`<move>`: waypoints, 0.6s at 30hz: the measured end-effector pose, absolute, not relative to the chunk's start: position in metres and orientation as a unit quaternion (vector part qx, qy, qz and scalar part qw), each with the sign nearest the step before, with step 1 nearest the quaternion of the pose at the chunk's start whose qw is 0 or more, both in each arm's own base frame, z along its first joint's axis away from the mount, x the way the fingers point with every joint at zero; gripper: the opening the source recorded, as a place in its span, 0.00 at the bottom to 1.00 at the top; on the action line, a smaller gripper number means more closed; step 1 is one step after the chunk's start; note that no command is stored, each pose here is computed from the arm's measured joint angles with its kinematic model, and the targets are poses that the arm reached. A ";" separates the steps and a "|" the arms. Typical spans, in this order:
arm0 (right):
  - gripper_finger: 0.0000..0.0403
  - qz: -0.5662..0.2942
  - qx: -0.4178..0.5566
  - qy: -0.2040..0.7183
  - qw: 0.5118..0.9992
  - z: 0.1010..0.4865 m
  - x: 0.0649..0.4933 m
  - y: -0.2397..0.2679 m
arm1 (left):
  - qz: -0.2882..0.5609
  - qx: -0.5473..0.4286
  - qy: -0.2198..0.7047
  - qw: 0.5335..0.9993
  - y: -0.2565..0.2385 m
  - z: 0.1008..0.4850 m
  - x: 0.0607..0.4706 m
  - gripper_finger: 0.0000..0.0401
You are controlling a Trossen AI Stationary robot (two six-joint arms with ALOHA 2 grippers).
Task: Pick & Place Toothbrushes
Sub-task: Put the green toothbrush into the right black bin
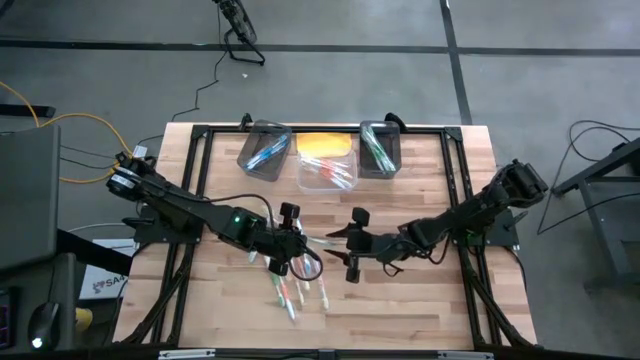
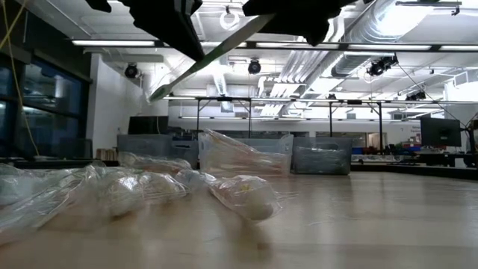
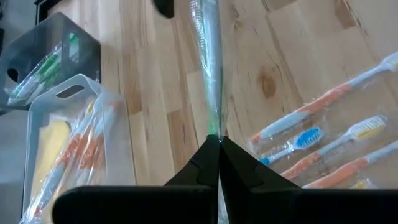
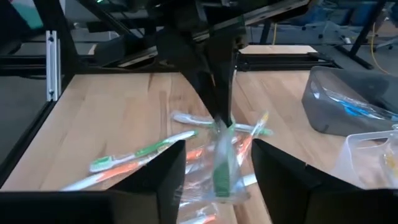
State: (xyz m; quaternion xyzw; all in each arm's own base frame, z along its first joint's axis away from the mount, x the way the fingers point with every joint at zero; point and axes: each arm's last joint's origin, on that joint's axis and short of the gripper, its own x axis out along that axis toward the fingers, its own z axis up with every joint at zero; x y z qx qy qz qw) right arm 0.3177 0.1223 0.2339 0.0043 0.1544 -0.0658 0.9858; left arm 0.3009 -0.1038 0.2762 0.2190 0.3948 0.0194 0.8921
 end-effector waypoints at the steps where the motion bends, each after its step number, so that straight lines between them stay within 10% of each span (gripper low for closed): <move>1: 0.40 -0.064 0.004 0.157 0.986 0.233 0.318 0.122 | 0.019 0.219 0.395 0.892 -0.104 0.276 0.301 0.00; 18: 0.04 -0.049 -0.009 0.184 0.982 0.229 0.317 0.120 | 0.018 0.217 0.396 0.892 -0.104 0.276 0.301 0.00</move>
